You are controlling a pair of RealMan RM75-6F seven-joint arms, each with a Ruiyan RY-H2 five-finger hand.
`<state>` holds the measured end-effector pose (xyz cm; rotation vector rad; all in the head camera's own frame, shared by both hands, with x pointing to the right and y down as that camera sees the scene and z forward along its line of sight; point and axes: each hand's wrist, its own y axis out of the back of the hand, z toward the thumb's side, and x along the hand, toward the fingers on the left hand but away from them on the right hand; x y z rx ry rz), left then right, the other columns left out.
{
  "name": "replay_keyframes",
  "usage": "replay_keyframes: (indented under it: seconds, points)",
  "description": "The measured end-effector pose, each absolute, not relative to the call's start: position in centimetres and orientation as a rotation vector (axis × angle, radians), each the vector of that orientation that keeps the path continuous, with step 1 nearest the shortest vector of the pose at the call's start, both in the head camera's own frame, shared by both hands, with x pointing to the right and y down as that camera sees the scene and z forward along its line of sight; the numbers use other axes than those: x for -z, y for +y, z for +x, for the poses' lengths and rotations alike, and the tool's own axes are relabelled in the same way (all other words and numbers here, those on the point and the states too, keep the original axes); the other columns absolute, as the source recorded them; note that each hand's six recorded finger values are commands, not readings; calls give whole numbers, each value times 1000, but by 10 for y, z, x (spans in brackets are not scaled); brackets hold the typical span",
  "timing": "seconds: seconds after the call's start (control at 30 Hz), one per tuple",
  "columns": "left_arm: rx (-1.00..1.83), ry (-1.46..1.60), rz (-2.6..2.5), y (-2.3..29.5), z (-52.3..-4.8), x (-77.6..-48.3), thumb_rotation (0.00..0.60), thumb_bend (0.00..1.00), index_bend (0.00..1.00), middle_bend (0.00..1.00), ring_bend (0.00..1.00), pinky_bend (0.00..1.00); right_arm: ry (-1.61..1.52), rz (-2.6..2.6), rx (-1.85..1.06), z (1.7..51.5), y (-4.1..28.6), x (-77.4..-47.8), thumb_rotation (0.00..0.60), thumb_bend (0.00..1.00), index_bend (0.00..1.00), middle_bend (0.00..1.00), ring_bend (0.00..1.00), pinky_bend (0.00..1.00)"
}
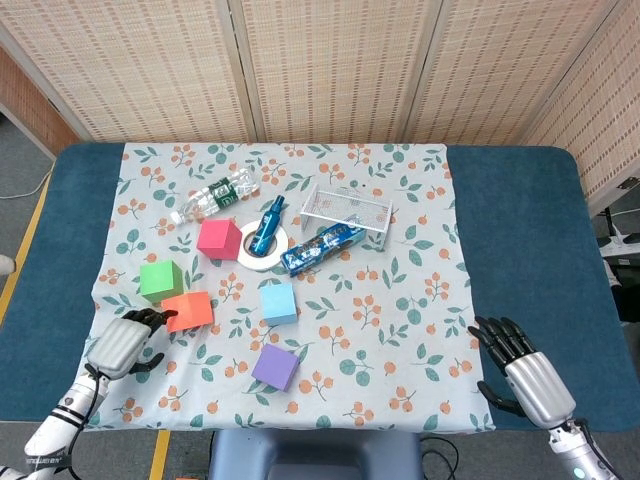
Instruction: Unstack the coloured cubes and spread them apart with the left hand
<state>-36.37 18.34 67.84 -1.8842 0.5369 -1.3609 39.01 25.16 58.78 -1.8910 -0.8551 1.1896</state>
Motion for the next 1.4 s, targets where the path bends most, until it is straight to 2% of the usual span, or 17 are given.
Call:
replay_keyframes:
  seconds: [0.13, 0.33, 0.4, 0.57, 0.9, 1.1, 1.2, 1.3, 1.4]
  points:
    - [1293, 519, -1854, 182, -350, -670, 600, 329, 189, 270, 218, 301, -855, -1891, -1190, 390, 252, -588, 600, 272, 0, 0, 0, 0]
    - [1181, 569, -1732, 167, -337, -653, 600, 345, 29, 95, 30, 152, -852, -1895, -1189, 390, 252, -588, 600, 271, 0, 0, 0, 0]
    - [1150, 581, -1731, 164, -333, -651, 600, 355, 4, 56, 2, 121, -852, -1895, -1188, 389, 253, -588, 600, 272, 0, 0, 0, 0]
    - [1121, 549, -1759, 157, -322, -660, 600, 369, 0, 2, 0, 63, -849, -1897, -1188, 389, 254, -588, 600, 271, 0, 0, 0, 0]
    - [1180, 413, -1841, 139, -298, -697, 600, 370, 0, 0, 0, 33, -851, -1893, -1188, 390, 253, -587, 600, 271, 0, 0, 0, 0]
    - [1233, 412, -1840, 125, -295, -709, 600, 365, 0, 0, 0, 34, -854, -1888, -1189, 390, 252, -586, 600, 272, 0, 0, 0, 0]
    - [1249, 415, -1836, 121, -296, -712, 600, 366, 0, 0, 53, 41, -851, -1889, -1192, 390, 252, -588, 600, 271, 0, 0, 0, 0]
    - [1264, 411, -1848, 121, -296, -714, 600, 363, 15, 47, 234, 61, -851, -1886, -1193, 390, 252, -588, 600, 271, 0, 0, 0, 0]
    - [1281, 409, -1869, 121, -297, -716, 600, 345, 150, 280, 427, 116, -853, -1884, -1192, 390, 252, -588, 600, 271, 0, 0, 0, 0]
